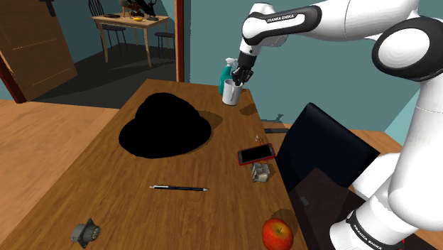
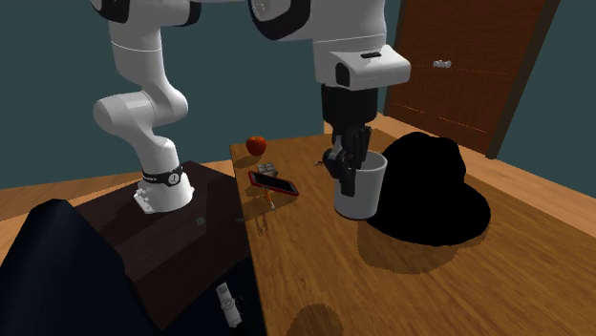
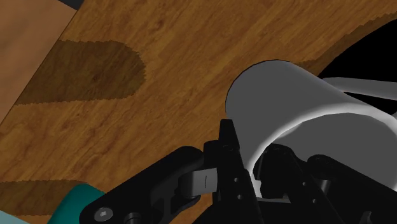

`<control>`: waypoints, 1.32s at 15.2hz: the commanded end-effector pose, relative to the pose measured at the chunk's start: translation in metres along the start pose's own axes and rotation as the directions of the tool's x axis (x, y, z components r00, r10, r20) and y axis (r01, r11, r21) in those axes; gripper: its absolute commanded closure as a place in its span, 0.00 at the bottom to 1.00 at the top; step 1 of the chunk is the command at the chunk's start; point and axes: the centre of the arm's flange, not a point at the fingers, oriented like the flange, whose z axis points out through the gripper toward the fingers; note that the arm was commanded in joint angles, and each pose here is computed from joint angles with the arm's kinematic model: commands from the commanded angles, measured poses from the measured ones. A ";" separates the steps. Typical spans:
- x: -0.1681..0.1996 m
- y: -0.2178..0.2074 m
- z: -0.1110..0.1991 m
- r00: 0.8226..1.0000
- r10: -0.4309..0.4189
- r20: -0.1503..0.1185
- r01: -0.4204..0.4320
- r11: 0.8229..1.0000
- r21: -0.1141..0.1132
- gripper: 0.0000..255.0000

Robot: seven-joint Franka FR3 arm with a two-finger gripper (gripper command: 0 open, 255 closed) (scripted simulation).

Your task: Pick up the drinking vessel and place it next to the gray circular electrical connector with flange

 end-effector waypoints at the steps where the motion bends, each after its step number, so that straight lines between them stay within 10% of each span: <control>1: 0.000 -0.001 -0.010 1.000 0.000 0.000 0.000 1.000 0.000 1.00; 10: 0.004 -0.004 -0.056 1.000 0.000 0.000 0.000 1.000 0.000 1.00; 20: -0.036 -0.130 -0.050 1.000 0.000 0.000 0.000 1.000 0.000 1.00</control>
